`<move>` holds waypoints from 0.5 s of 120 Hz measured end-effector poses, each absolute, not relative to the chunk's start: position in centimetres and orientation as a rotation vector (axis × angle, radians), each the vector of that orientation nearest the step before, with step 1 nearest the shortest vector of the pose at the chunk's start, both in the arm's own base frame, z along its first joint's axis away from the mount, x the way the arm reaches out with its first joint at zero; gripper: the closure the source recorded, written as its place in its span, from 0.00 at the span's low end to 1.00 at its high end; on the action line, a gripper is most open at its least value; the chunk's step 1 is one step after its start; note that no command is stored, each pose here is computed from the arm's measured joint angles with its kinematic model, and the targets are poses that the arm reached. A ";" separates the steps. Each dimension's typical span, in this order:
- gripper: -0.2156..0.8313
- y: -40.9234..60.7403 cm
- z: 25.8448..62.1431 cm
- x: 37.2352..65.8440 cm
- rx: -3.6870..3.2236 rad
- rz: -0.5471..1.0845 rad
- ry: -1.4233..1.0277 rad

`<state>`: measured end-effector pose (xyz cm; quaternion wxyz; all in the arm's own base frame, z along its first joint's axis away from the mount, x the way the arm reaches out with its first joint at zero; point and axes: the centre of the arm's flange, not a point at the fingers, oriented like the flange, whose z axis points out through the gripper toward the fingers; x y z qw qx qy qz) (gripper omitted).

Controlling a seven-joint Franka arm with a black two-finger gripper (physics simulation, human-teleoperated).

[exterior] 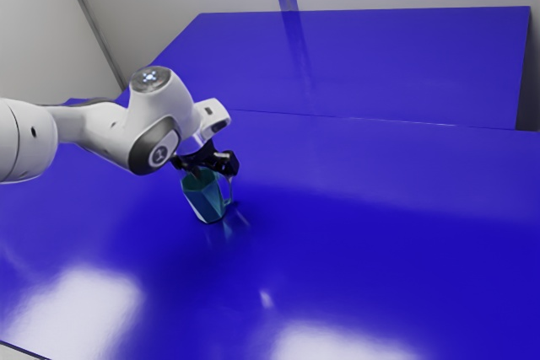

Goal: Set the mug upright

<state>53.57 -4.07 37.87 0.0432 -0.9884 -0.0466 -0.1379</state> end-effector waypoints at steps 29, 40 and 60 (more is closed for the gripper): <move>0.25 -5.0 45.8 54.8 -2.998 -0.491 -0.146; 0.23 -5.5 48.5 55.4 -2.990 -0.459 -0.136; 0.22 -6.4 52.3 55.8 -2.979 -0.387 -0.117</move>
